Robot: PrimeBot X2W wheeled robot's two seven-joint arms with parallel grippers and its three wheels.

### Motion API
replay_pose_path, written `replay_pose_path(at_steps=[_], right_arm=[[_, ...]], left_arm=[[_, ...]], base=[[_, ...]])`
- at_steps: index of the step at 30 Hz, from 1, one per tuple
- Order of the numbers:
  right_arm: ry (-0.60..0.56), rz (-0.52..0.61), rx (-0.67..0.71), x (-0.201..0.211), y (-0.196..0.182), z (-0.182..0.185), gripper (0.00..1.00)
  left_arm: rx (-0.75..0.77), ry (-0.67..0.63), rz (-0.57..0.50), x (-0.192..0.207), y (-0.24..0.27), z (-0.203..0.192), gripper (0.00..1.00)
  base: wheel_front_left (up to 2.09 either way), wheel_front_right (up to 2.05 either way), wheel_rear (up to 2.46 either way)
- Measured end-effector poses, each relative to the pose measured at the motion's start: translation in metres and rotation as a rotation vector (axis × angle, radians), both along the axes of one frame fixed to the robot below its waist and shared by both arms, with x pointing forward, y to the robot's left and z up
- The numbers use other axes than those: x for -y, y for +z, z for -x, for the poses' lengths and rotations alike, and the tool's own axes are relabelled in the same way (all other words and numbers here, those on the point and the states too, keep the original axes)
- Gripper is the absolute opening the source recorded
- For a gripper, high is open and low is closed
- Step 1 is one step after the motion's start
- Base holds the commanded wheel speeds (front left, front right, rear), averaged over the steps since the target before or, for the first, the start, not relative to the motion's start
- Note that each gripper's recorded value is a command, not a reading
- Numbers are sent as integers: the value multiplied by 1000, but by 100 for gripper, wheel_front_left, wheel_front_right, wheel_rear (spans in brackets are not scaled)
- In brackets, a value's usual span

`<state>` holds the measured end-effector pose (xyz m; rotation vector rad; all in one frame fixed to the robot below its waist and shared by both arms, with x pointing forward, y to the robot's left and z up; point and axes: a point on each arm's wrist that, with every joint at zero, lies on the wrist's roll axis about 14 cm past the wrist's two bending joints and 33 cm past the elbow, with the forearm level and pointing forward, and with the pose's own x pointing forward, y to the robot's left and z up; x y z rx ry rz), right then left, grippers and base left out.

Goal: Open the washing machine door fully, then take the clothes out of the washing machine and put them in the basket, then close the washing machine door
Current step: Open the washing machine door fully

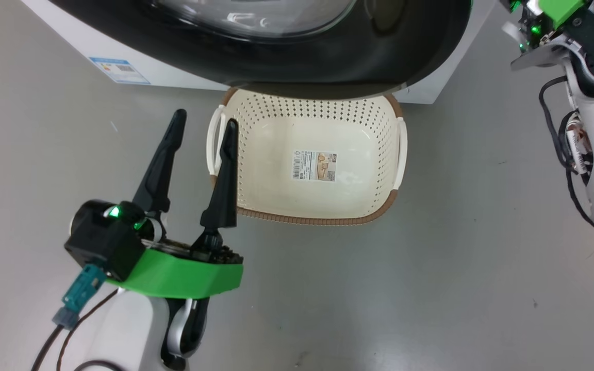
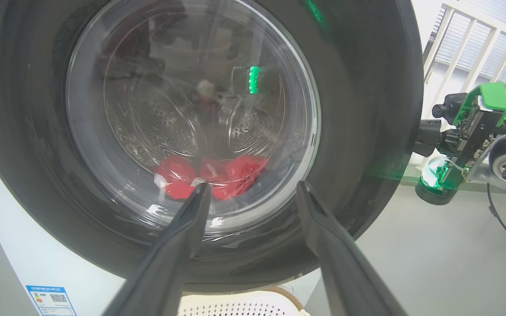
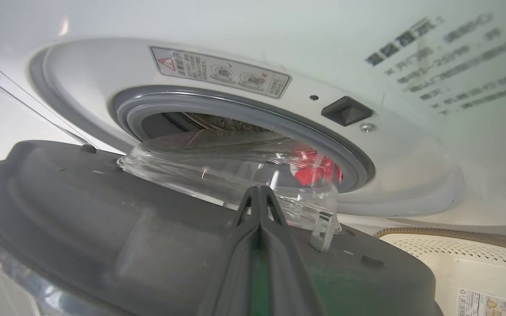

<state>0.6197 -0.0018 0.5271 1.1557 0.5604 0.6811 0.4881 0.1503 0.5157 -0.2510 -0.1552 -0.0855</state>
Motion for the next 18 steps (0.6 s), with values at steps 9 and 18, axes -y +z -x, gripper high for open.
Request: replay_pose_path(at_steps=[9, 18], right_arm=[[50, -7, -3, -13, 3, 18, 0], [56, -1, -18, -11, -1, 29, 0]], left_arm=[[6, 10, 4, 0, 3, -1, 100], [-8, 11, 2, 3, -2, -3, 100]], base=[[0, 0, 0], [0, 0, 0]])
